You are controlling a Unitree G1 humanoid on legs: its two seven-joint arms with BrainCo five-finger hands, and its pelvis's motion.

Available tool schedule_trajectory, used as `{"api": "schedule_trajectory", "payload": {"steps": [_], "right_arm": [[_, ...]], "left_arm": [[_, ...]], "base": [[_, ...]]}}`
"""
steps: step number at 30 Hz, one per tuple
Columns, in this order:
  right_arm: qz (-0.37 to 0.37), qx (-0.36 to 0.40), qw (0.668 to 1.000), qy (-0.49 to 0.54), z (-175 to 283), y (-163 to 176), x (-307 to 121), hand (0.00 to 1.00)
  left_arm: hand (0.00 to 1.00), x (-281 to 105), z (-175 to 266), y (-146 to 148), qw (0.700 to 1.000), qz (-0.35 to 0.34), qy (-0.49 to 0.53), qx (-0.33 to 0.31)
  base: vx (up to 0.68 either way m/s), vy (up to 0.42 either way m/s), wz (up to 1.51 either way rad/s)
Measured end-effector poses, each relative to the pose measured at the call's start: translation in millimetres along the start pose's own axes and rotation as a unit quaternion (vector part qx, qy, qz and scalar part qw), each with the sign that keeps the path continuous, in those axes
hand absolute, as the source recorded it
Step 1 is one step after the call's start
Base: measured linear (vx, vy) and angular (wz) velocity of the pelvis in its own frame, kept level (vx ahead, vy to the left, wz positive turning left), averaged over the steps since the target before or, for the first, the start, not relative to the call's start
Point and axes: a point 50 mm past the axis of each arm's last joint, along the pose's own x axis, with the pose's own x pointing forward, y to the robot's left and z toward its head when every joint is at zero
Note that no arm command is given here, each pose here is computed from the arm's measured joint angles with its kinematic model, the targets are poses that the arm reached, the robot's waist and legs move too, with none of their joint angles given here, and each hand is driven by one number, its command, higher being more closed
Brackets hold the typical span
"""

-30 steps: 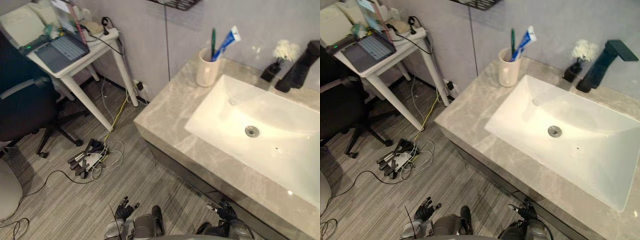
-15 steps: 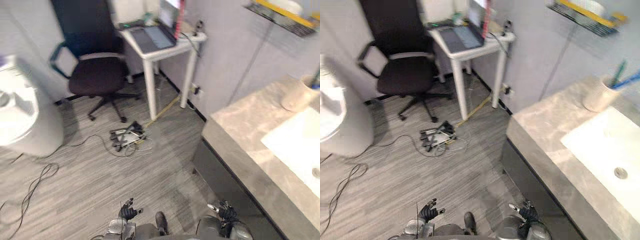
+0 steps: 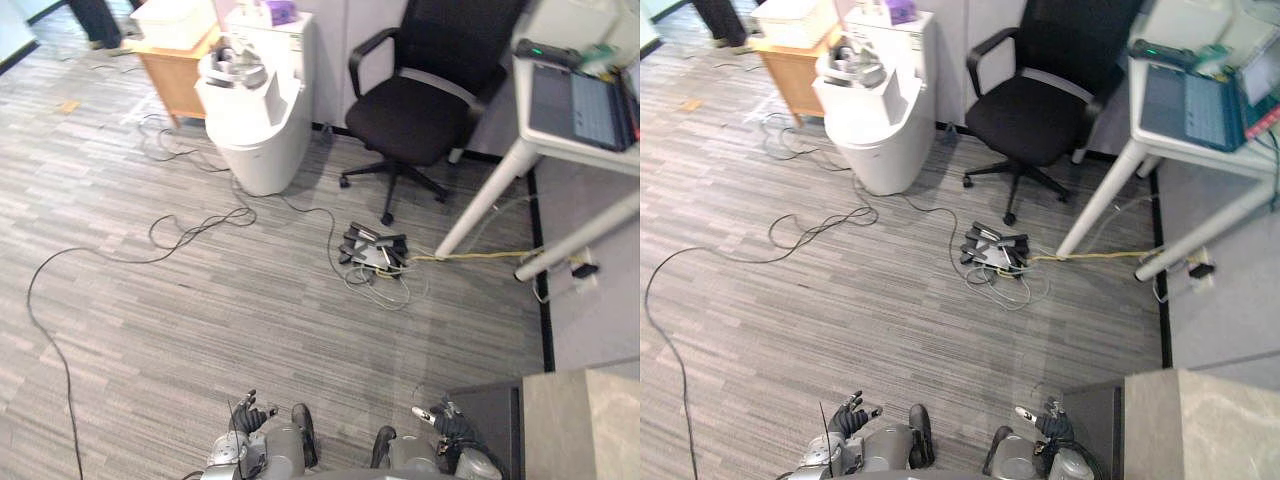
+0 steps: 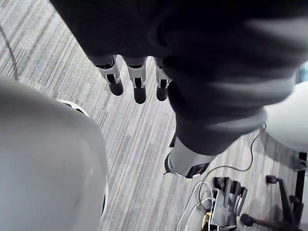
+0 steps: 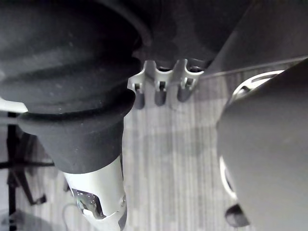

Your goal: Organize washtable

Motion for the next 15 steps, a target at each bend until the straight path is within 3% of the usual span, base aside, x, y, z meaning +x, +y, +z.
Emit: {"api": "schedule_trajectory", "payload": {"steps": [5,11,13,15], "right_arm": [[0.028,-0.045,0.999,-0.004,9.2,14.1,5.9,0.0],[0.014,-0.058,0.998,-0.014,15.9,0.2,6.7,0.0],[0.038,-0.049,0.998,-0.026,17.7,20.2,6.2,0.0],[0.036,-0.048,0.998,-0.034,21.4,19.5,7.0,0.0]], "left_arm": [[0.0,-0.4,-2.9,-1.0,1.0,-0.01,0.006,0.022],[0.0,-3.4,-10.6,-11.3,0.999,-0.027,0.018,0.031],[0.0,-0.2,-7.3,-4.1,0.998,-0.022,0.023,0.054],[0.0,1.2,-4.5,-7.7,0.998,-0.03,0.02,0.058]], "base": [[0.01,0.043,0.26],[0.12,0.117,1.02],[0.08,-0.124,1.29],[0.15,0.02,0.85]]}}
